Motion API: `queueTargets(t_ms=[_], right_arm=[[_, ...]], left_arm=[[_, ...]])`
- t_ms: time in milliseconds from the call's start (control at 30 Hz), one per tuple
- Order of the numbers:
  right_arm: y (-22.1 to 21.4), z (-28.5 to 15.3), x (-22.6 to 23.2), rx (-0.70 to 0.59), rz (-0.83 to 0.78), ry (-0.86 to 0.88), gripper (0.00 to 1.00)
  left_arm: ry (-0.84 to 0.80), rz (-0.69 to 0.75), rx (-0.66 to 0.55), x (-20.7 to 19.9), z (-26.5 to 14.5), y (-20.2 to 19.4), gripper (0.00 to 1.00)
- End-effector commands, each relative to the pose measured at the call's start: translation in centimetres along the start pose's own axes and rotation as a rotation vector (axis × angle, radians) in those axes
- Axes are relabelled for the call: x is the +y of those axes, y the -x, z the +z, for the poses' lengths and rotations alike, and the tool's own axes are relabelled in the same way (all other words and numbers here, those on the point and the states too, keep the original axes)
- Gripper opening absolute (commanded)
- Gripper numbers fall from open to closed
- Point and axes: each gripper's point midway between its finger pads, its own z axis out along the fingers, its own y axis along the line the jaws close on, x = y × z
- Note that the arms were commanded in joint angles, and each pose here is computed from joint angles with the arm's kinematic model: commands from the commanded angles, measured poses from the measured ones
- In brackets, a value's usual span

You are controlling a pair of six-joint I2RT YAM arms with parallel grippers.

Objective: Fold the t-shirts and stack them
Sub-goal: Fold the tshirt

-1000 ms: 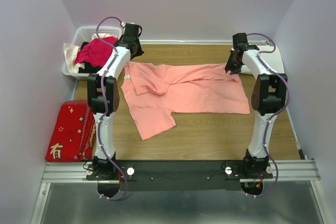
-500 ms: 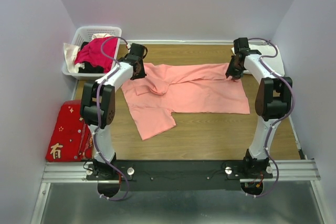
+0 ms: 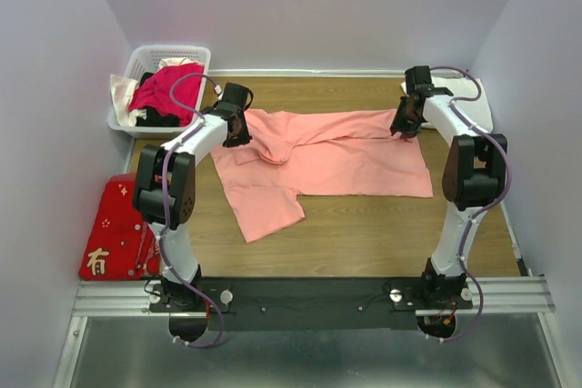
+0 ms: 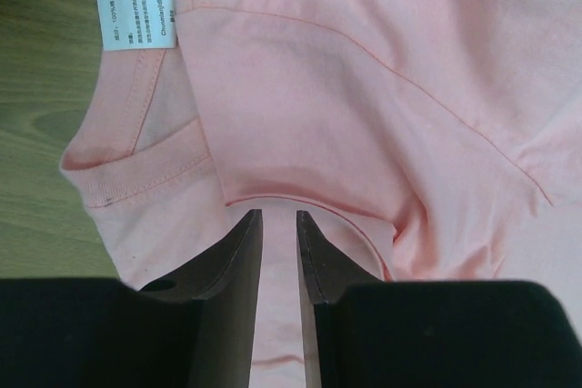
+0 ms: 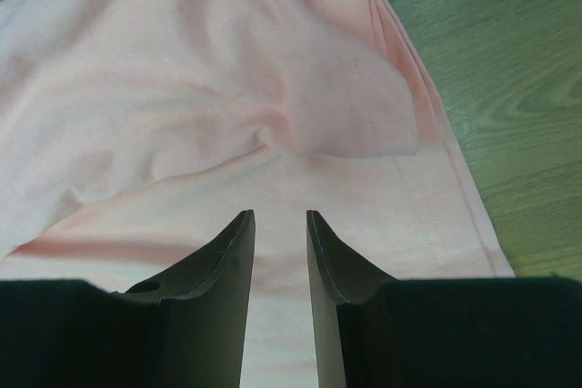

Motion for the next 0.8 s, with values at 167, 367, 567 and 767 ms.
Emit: queueTargets(t_ms=[167, 367, 567, 767], right_arm=[[0.5, -0.6, 0.7, -0.022, 0.005, 0.025, 0.38], [0.4, -0.2, 0.8, -0.012, 0.006, 0.029, 0.38], [0.4, 0.2, 0.8, -0.007, 0.005, 0.025, 0.38], [0.4, 0.4, 0.8, -0.006, 0.005, 0.02, 0.38]], left_arm=[[0.094, -0.043, 0.01, 1.8, 0.7, -0.2, 0.36], [0.125, -0.047, 0.022, 2.7, 1.2, -0.4, 0.39], [0.12, -0.043, 0.048, 3.0, 2.2, -1.3, 0.39], [0.079, -0.036, 0.067, 2.3, 2.7, -1.8, 0.37]])
